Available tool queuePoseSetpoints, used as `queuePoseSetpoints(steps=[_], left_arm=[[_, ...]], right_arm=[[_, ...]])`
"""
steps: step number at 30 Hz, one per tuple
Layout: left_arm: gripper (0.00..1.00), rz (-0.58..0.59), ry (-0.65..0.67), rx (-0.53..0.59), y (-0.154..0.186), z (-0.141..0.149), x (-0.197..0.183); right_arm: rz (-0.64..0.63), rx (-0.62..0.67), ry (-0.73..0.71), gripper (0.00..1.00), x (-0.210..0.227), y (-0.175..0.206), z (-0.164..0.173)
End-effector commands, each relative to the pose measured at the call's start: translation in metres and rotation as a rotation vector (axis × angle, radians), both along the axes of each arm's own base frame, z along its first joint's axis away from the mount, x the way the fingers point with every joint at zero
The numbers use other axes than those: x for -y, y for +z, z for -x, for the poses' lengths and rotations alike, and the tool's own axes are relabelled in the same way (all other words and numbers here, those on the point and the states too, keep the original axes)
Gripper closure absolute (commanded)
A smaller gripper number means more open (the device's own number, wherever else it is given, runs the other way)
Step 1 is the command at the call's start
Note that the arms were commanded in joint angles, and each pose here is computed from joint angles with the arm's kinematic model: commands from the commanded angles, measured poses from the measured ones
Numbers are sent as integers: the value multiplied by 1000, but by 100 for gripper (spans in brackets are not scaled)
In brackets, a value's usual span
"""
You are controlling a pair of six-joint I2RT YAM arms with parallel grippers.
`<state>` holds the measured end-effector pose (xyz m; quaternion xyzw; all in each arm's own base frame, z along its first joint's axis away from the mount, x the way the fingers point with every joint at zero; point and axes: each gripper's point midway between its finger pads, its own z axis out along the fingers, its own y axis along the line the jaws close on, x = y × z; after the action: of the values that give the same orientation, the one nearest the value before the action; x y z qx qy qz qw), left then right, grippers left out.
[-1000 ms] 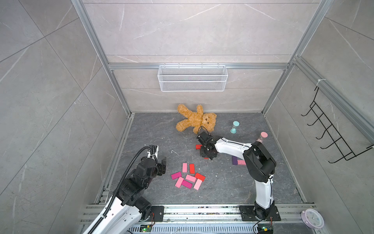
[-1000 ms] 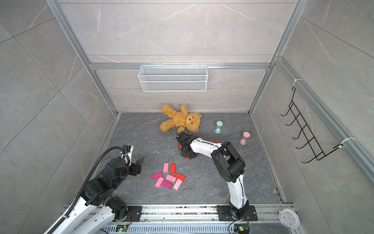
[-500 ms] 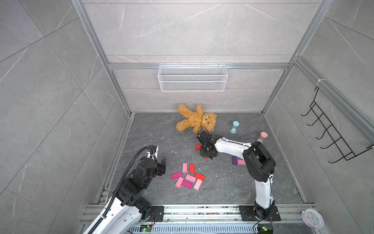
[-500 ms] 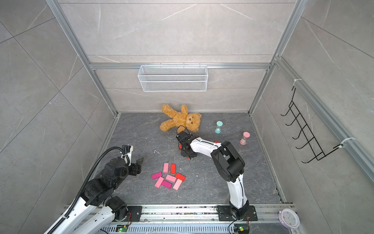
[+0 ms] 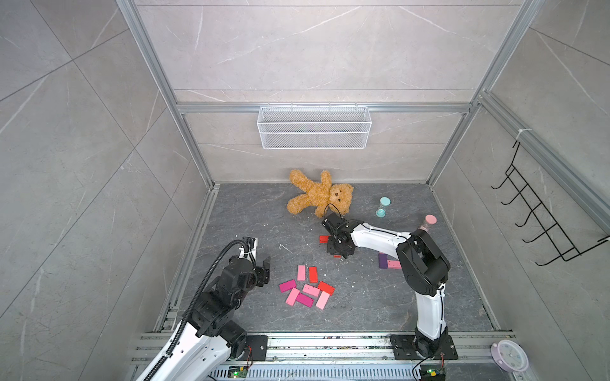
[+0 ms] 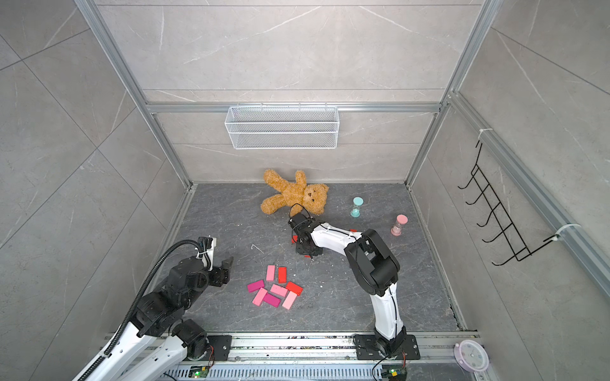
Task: Assemble the letter t with building blocks
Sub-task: Assemble the building block at the center of the board.
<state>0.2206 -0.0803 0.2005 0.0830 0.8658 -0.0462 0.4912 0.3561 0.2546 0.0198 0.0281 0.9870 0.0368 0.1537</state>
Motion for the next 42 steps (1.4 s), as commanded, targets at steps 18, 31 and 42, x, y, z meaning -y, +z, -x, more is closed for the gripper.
queuePoseSetpoints(steps=[18, 31, 42], left_arm=[[21, 30, 14, 37, 15, -1, -1], [21, 32, 12, 41, 16, -1, -1], [21, 33, 7, 43, 17, -1, 0]], right_arm=[[14, -53, 34, 65, 0, -13, 1], [12, -54, 33, 64, -1, -13, 2], [6, -55, 32, 62, -2, -12, 0]])
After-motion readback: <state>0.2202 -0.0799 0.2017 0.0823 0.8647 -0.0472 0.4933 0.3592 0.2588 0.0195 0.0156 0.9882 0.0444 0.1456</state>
